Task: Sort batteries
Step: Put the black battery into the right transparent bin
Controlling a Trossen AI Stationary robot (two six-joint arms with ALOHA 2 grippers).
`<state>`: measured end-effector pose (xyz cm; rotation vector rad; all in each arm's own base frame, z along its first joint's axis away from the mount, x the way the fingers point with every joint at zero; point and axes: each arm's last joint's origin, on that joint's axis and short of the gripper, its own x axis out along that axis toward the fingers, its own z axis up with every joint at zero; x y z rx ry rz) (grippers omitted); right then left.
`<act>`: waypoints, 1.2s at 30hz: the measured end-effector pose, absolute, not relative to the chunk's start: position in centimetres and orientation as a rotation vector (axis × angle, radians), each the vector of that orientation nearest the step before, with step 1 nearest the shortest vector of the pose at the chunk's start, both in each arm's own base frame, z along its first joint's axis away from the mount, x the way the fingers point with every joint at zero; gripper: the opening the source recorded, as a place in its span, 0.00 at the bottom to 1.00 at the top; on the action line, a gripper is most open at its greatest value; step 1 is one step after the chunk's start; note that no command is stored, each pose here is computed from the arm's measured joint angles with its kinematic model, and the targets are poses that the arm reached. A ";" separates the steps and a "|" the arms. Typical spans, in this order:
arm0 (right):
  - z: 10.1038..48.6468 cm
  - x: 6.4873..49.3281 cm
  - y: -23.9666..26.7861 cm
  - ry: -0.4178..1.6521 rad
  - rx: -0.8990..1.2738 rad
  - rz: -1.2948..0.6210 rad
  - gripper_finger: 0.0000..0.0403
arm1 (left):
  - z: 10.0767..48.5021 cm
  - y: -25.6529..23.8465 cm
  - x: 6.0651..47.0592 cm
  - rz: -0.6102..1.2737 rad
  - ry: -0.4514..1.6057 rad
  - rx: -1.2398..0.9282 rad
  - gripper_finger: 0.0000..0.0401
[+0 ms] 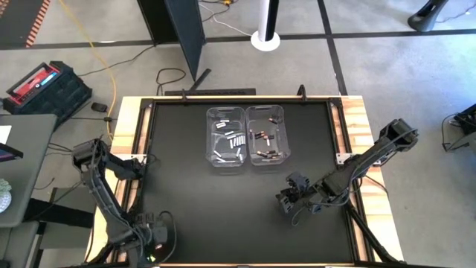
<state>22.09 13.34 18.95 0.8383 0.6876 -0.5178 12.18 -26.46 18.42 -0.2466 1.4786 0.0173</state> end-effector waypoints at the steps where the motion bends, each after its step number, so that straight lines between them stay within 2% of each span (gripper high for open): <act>1: 18.9 22.1 13.3 0.689 0.835 -0.518 0.43 | 18.1 -26.6 12.2 0.035 1.485 -0.258 0.49; 15: 18.9 22.1 13.3 0.694 0.813 -0.511 0.43 | 15.9 -28.2 12.9 0.152 1.499 -0.452 0.49; 26: 18.9 22.0 13.3 0.698 0.808 -0.515 0.43 | 13.6 -28.3 12.9 0.281 1.555 -0.389 0.49; 36: 18.9 22.0 13.2 0.703 0.803 -0.519 0.43 | 13.4 -27.8 12.8 0.292 1.566 -0.321 0.33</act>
